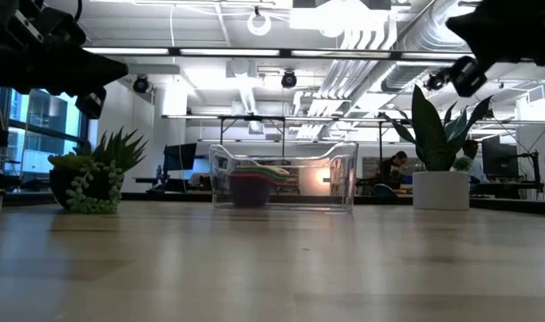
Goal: Nest measuring cups in basket
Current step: Return to Home Position
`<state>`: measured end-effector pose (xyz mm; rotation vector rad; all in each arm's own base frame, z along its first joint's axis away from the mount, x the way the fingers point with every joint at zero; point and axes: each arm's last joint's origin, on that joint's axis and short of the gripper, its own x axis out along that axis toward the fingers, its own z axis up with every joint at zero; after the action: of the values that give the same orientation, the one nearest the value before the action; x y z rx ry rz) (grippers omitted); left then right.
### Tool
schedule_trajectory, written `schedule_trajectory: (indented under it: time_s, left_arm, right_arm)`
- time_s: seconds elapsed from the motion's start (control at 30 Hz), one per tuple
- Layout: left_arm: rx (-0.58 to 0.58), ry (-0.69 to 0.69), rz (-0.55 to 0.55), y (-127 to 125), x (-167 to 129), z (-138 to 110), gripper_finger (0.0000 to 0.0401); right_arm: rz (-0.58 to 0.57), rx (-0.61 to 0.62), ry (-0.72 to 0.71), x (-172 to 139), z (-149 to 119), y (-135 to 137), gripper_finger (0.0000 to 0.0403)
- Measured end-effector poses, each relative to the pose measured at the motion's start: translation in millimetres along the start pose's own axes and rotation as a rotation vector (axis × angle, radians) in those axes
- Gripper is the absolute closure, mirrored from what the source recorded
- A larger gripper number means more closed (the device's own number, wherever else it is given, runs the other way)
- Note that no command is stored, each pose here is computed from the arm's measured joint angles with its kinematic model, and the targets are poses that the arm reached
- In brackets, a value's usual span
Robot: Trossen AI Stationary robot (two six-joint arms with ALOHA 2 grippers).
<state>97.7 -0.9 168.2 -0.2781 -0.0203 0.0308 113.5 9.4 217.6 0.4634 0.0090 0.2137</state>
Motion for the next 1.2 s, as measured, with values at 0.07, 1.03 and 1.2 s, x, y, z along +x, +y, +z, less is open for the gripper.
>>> schedule_trajectory:
  time_s: [0.07,1.03,1.2]
  left_arm:
    - [0.0,0.0,0.0,0.0,0.0,0.0,0.04]
    - [0.0,0.0,0.0,0.0,0.2,0.0,0.0398]
    - [0.0,0.001,0.0,0.0,0.2,0.0,0.0398]
  right_arm:
    - [-0.01,-0.025,-0.051,-8.6,-9.3,-4.0,0.0403]
    - [-0.184,-0.177,-0.033,-18.2,-43.6,-24.6,0.0403]
    - [-0.184,-0.177,-0.033,-18.2,-43.6,-24.6,0.0403]
